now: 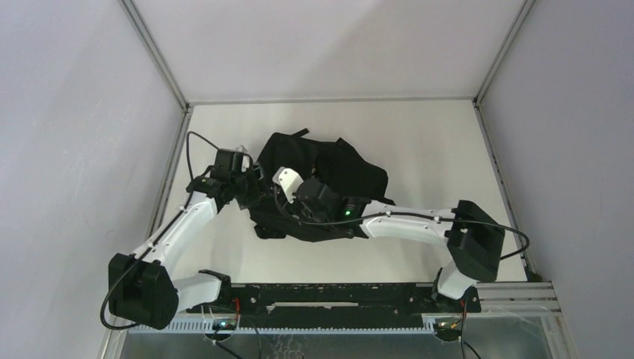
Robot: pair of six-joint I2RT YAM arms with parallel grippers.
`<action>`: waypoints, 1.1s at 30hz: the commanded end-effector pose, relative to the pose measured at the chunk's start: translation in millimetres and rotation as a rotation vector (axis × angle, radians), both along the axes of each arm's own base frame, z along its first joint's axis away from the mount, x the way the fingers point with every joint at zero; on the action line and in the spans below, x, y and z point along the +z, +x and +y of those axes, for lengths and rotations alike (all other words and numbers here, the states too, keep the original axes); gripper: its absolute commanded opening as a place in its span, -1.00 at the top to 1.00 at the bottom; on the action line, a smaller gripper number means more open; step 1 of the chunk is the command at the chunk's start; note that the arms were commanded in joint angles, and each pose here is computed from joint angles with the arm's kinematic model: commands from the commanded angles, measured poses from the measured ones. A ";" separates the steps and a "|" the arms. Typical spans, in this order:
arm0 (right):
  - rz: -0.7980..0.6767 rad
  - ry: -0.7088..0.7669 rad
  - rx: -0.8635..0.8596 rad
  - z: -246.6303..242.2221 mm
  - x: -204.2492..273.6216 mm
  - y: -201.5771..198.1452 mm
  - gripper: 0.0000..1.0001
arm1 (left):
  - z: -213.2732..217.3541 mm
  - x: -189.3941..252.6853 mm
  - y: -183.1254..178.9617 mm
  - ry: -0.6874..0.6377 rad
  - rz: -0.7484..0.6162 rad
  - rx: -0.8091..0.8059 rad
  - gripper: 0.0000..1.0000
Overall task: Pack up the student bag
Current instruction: Zip the student bag at the center of the board.
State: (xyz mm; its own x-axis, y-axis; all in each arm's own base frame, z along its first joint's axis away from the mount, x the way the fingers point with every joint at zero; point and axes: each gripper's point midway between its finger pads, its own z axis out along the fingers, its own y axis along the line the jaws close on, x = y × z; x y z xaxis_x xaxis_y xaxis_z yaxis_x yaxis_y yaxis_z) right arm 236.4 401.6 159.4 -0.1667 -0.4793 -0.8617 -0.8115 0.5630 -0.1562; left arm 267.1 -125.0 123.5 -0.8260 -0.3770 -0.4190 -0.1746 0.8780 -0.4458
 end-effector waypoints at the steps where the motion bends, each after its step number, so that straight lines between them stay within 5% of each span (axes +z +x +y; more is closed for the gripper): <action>1: -0.126 -0.016 -0.038 10.3 15.2 26.6 -0.06 | -5.9 1.6 19.5 -0.052 -0.048 0.033 -0.15; 7: -0.143 -0.034 -0.130 4.6 6.1 49.6 0.11 | -4.2 -2.1 22.8 -0.046 -0.047 0.042 0.64; 10: -0.087 0.018 -0.163 -2.3 9.3 57.8 0.49 | -3.2 -4.0 23.0 -0.041 -0.042 0.044 0.99; 14: -0.059 0.045 -0.209 -10.1 10.9 66.3 1.00 | -4.6 -2.5 24.0 -0.042 -0.050 0.032 1.00; 33: 0.271 0.336 -0.161 -21.9 46.2 65.0 1.00 | 26.4 15.9 28.5 0.049 -0.118 0.060 1.00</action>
